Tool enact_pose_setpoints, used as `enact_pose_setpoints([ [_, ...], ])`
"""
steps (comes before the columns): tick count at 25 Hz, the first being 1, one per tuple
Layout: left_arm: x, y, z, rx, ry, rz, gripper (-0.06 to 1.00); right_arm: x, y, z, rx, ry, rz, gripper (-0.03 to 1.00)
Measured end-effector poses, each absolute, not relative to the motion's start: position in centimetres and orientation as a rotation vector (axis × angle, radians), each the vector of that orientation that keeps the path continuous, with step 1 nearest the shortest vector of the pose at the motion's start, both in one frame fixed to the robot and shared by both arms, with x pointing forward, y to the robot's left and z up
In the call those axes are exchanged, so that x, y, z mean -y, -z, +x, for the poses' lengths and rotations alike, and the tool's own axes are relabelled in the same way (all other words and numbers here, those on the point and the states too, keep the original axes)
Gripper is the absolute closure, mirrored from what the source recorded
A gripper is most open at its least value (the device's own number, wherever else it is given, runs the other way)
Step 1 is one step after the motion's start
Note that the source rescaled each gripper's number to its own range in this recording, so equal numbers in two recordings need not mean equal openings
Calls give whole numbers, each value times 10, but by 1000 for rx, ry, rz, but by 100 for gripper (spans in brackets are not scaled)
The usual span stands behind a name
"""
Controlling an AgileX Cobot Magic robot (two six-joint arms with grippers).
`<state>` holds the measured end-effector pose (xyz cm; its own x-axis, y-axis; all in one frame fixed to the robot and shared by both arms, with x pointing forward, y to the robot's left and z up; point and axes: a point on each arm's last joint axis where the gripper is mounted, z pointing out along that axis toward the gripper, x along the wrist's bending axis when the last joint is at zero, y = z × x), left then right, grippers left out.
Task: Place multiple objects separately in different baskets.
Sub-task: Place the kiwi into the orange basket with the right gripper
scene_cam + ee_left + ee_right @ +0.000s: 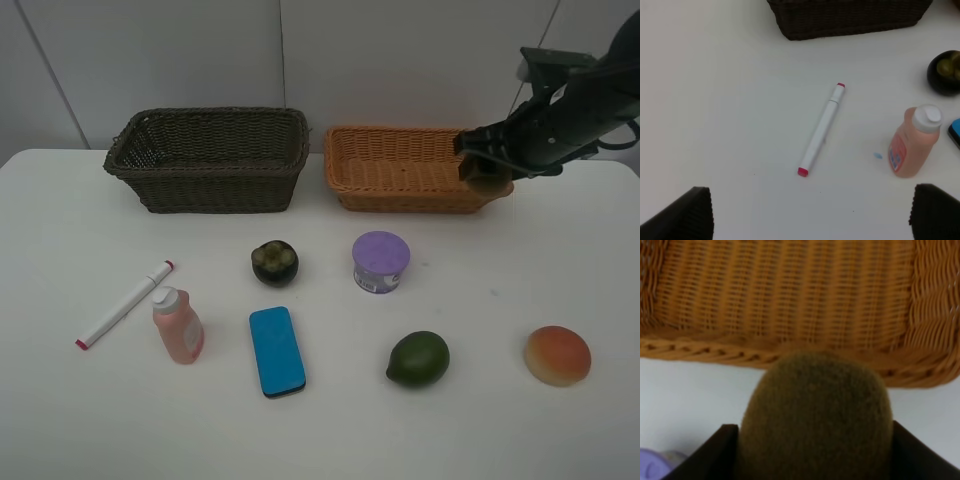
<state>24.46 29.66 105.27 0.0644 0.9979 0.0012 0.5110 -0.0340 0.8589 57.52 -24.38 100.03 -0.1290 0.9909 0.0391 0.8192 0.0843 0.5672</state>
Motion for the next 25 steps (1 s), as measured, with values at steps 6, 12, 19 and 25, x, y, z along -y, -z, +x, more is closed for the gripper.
enact_pose_setpoints([
  [6,-297,-1053,245,-1533,-872,1636,-6,242,-1030,601,-1973,-707,1686,96],
  [12,-297,-1053,245,-1533,-872,1636,-6,236,-1026,639,-1981,-694,1692,96],
  [19,-297,-1053,245,-1533,-872,1636,-6,229,-1008,683,-1984,-690,1694,96],
  [25,-297,-1053,245,-1533,-872,1636,-6,225,-977,706,-2019,-642,1724,96],
])
